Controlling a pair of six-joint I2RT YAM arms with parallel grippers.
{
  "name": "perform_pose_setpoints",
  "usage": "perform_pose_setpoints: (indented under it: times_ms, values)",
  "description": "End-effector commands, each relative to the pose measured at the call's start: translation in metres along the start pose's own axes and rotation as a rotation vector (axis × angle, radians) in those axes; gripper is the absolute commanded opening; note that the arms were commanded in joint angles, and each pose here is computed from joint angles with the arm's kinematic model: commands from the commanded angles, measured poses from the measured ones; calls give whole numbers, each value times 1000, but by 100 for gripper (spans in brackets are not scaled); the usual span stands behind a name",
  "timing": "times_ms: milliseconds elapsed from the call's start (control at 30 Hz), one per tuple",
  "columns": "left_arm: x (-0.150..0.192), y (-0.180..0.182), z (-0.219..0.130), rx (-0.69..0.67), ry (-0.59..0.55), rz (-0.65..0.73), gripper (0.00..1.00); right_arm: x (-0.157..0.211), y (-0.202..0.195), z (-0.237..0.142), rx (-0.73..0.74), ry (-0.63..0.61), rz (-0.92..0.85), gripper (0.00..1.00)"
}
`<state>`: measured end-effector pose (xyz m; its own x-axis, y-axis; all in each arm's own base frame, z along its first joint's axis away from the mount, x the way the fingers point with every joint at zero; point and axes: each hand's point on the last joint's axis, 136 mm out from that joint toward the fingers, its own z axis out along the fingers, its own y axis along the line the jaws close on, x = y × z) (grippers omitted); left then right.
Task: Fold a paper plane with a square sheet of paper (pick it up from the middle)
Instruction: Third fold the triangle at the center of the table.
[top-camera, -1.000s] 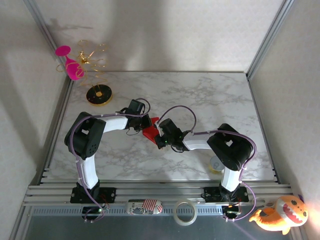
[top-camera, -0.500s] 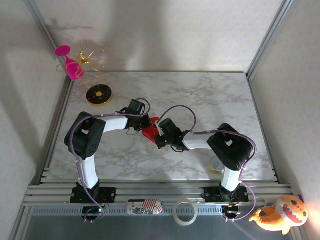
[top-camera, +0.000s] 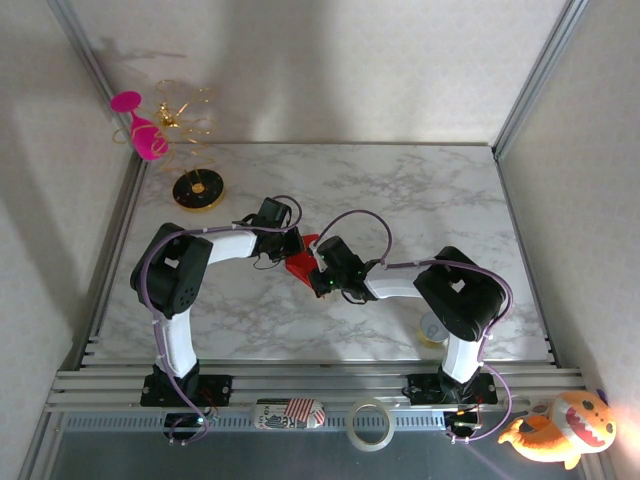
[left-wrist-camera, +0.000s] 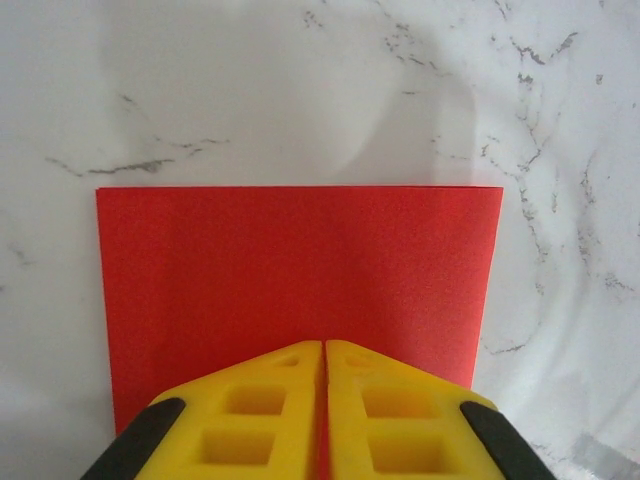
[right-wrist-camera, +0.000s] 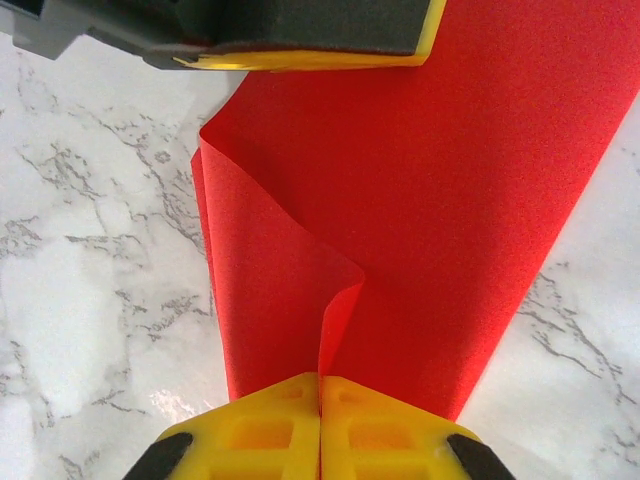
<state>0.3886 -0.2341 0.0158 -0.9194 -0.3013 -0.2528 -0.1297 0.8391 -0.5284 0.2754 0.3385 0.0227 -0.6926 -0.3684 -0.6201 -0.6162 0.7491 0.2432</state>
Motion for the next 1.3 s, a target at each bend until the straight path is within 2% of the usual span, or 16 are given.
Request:
perform_pose_setpoints:
  times_ms: [0,1267]
  values:
    - [23,28,12,-106,75,-7,10,-18,3,-11,-5,-31,-6,9]
    - [18,22,7,-95,62,3,10,9,-17,10,81,53,22,9]
